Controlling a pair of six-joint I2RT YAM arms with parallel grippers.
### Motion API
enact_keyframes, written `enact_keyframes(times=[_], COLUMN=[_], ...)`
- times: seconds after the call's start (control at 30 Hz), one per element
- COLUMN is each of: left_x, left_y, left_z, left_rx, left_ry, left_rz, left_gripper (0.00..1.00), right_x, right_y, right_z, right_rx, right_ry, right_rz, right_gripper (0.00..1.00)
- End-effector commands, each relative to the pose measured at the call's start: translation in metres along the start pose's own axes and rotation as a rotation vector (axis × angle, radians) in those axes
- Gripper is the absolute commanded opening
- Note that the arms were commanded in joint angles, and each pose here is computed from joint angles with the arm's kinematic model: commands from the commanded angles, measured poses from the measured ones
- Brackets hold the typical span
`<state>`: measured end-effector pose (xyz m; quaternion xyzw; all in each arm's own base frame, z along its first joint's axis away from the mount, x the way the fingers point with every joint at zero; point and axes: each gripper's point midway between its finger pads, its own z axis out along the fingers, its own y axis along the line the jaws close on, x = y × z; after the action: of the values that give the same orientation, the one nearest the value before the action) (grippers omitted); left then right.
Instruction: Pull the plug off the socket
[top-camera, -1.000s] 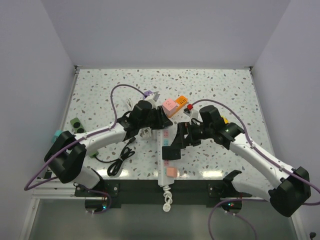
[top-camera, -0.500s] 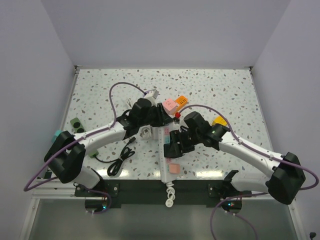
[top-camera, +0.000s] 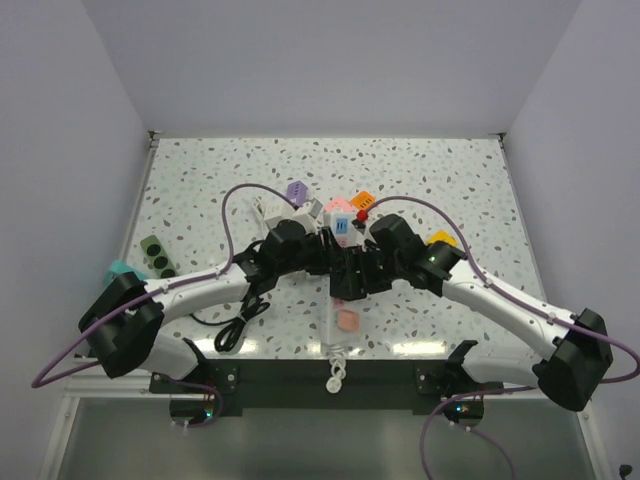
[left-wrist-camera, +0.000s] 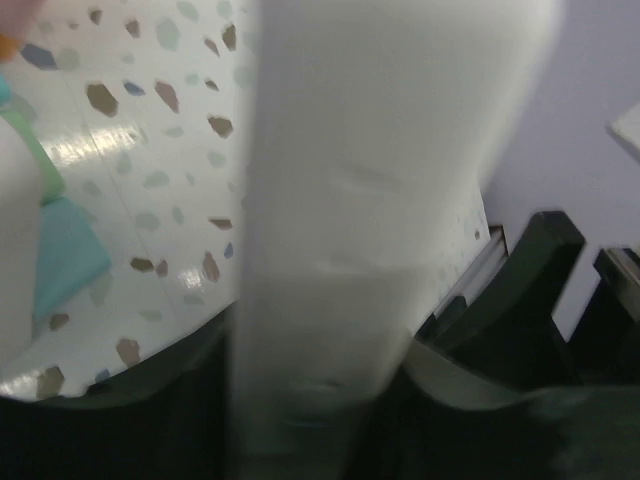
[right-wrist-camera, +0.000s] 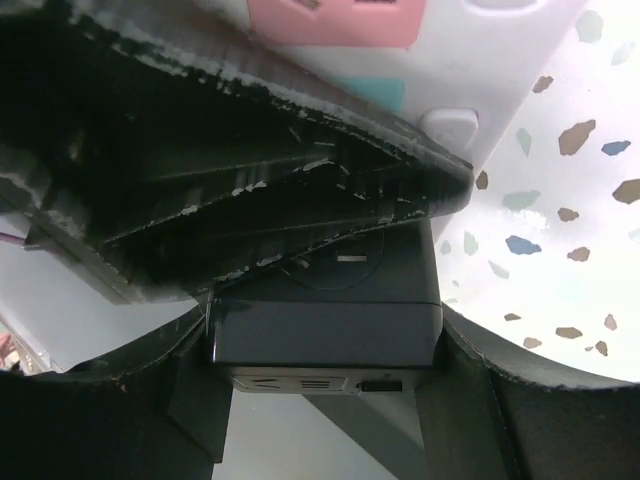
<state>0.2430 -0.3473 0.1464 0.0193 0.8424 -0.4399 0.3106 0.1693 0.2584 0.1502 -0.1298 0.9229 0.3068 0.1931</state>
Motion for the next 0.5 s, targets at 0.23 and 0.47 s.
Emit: enact_keyframes(times=[0.23, 0.47], left_x=[-0.015, -0.038], left_y=[-0.007, 0.038], left_z=[-0.001, -0.014], left_rx=[-0.004, -0.175], left_ry=[-0.063, -0.112], left_rz=[0.047, 0.087], left_gripper=[0.0, 0.0], right_x=[-0.046, -0.027], right_y=[0.029, 0.004], right_z=[-0.027, -0.068], right_rx=[-0.051, 0.016], right_ry=[-0.156, -0.202], right_rz=[-0.031, -0.028], right_gripper=[0.0, 0.0])
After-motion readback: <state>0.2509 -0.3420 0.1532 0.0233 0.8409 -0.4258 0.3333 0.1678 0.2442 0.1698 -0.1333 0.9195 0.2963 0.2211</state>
